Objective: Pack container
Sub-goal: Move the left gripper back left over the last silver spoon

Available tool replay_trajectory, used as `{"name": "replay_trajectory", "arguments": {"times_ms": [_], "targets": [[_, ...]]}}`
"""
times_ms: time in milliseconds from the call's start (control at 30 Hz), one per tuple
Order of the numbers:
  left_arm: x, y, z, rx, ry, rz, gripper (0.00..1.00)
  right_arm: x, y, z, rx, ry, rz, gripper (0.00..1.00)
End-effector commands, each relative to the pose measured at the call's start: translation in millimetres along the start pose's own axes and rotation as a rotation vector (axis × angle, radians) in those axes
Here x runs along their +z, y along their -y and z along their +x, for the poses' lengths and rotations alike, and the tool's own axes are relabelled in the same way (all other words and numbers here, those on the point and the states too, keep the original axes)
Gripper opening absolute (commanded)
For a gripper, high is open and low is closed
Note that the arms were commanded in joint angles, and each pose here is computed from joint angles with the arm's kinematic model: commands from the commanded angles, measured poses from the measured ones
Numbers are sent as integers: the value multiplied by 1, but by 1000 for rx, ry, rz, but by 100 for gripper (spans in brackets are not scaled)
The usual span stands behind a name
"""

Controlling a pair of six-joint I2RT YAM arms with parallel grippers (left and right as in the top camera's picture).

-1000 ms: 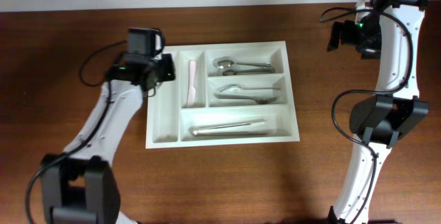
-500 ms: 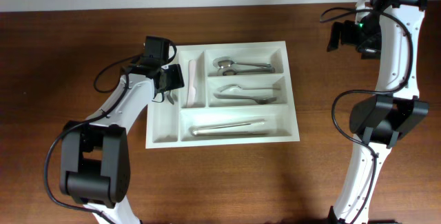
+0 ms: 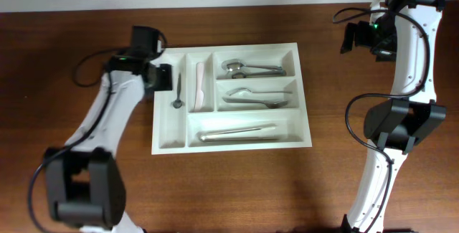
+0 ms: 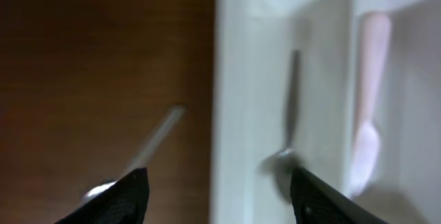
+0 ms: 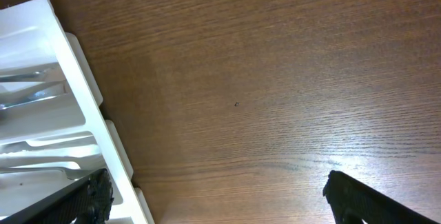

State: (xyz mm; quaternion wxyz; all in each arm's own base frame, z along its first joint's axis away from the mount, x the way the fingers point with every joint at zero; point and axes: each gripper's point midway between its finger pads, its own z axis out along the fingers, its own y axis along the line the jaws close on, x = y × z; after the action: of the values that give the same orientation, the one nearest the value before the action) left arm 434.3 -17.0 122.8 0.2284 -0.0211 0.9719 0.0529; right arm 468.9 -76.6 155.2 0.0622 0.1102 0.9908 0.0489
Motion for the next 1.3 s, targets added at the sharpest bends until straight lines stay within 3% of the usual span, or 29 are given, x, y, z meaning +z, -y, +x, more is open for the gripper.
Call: {"name": "replay_trajectory", "arguments": {"times_ms": [0,300,733,1133,1267], "targets": [[-34,-38,-16,25,72,-76,68,-4,-1,-3,3,19,8,99],[-25,-81,27,122,-87,-32,73,-4,-1,-3,3,19,8,99],[17,-119,60,-97,-80,50,72,-4,-1,-3,3,19,8,99],[55,-100,118,-513,-165,72,72,-4,-1,-3,3,19,8,99],[66,-91,127,-556,-150,114,72,-4,-1,-3,3,19,8,99]]}}
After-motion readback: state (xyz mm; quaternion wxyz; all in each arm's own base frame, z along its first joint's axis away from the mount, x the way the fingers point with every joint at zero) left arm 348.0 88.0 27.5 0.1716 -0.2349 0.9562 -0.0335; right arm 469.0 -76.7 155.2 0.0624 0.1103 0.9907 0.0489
